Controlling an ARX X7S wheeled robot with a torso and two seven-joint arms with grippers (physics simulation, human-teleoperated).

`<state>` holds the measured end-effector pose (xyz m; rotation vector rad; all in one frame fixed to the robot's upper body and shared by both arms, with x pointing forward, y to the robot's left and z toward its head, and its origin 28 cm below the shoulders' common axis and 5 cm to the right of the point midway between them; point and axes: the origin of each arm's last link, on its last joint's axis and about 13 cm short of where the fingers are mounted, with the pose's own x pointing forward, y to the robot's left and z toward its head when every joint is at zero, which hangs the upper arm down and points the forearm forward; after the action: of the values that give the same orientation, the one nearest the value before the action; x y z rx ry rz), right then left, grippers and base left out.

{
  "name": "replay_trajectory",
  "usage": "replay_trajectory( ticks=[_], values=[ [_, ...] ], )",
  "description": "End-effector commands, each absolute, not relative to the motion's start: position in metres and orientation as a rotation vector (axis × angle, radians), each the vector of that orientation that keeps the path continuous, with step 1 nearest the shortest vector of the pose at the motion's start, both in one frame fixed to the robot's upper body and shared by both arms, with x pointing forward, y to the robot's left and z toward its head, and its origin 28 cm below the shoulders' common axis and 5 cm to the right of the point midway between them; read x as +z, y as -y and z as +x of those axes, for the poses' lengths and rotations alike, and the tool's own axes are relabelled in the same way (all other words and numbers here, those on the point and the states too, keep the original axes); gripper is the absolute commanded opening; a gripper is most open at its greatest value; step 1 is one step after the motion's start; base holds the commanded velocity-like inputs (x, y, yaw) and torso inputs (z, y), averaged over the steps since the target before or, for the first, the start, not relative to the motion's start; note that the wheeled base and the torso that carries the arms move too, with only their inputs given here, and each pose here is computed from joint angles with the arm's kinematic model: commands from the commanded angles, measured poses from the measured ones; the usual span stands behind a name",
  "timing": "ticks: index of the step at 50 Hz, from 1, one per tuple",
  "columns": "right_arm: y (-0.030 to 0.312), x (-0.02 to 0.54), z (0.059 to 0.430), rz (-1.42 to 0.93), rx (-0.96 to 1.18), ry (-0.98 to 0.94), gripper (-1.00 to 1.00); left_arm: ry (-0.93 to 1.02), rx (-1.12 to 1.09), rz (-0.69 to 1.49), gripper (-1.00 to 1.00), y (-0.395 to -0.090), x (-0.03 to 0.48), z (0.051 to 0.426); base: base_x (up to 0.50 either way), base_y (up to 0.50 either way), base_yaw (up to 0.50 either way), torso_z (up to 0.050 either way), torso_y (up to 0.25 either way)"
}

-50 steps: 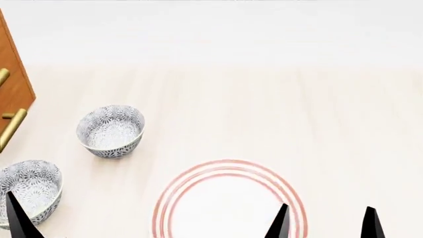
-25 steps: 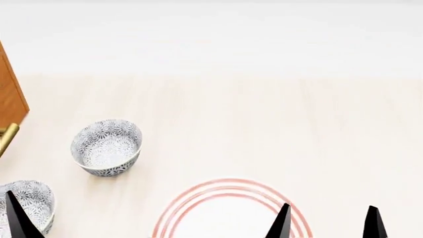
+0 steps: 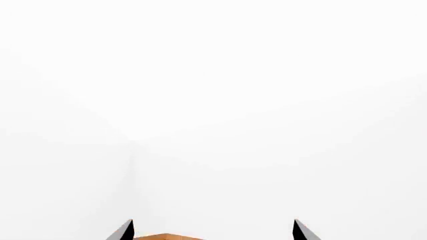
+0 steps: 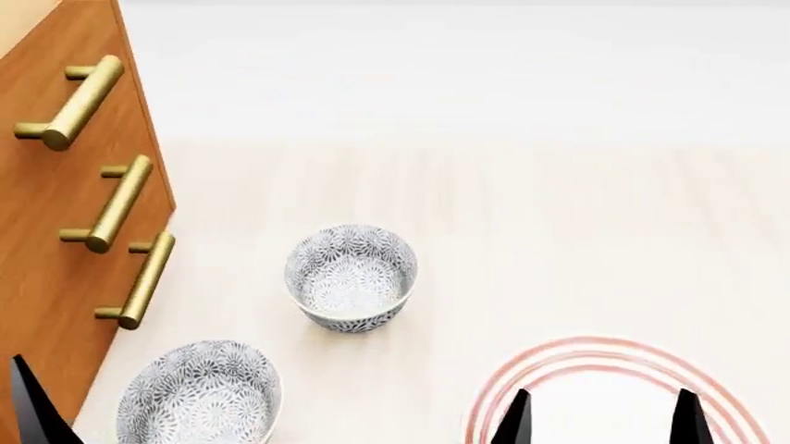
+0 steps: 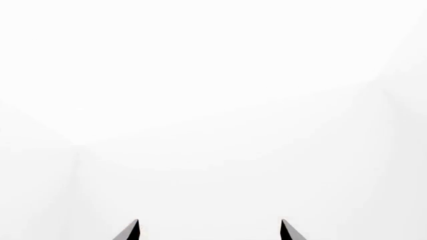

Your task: Pick up the bowl and put it in the front on the plate.

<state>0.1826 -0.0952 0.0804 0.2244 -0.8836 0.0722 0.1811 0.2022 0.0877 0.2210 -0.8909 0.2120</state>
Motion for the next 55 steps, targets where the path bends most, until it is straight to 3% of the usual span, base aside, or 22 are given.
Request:
replay_trajectory(
  ticks=[1,11,30,43,49,55],
  values=[
    [0.097,0.08,0.184,0.218,0.065,0.879,1.0,0.862,0.219,0.217,1.0,-0.203,0.086,0.183,0.0,0.0,0.0,0.0,0.0],
    [0.097,0.079,0.184,0.218,0.066,0.872,1.0,0.845,0.227,0.271,1.0,-0.202,0.084,0.184,0.0,0.0,0.0,0.0,0.0],
    [0.096,0.078,0.184,0.216,0.073,0.862,1.0,0.831,0.235,0.288,1.0,-0.202,0.084,0.184,0.0,0.0,0.0,0.0,-0.247],
    [0.094,0.082,0.188,0.194,0.101,0.841,1.0,0.886,0.222,0.268,1.0,-0.201,0.086,0.181,0.0,0.0,0.0,0.0,-0.001],
    [0.092,0.098,0.204,0.116,0.091,0.78,1.0,0.89,0.226,0.259,1.0,-0.202,0.087,0.18,0.0,0.0,0.0,0.0,0.0],
    [0.091,0.127,0.248,0.001,0.083,0.636,1.0,0.867,0.225,0.246,1.0,-0.202,0.085,0.18,0.0,0.0,0.0,0.0,0.0]
  ],
)
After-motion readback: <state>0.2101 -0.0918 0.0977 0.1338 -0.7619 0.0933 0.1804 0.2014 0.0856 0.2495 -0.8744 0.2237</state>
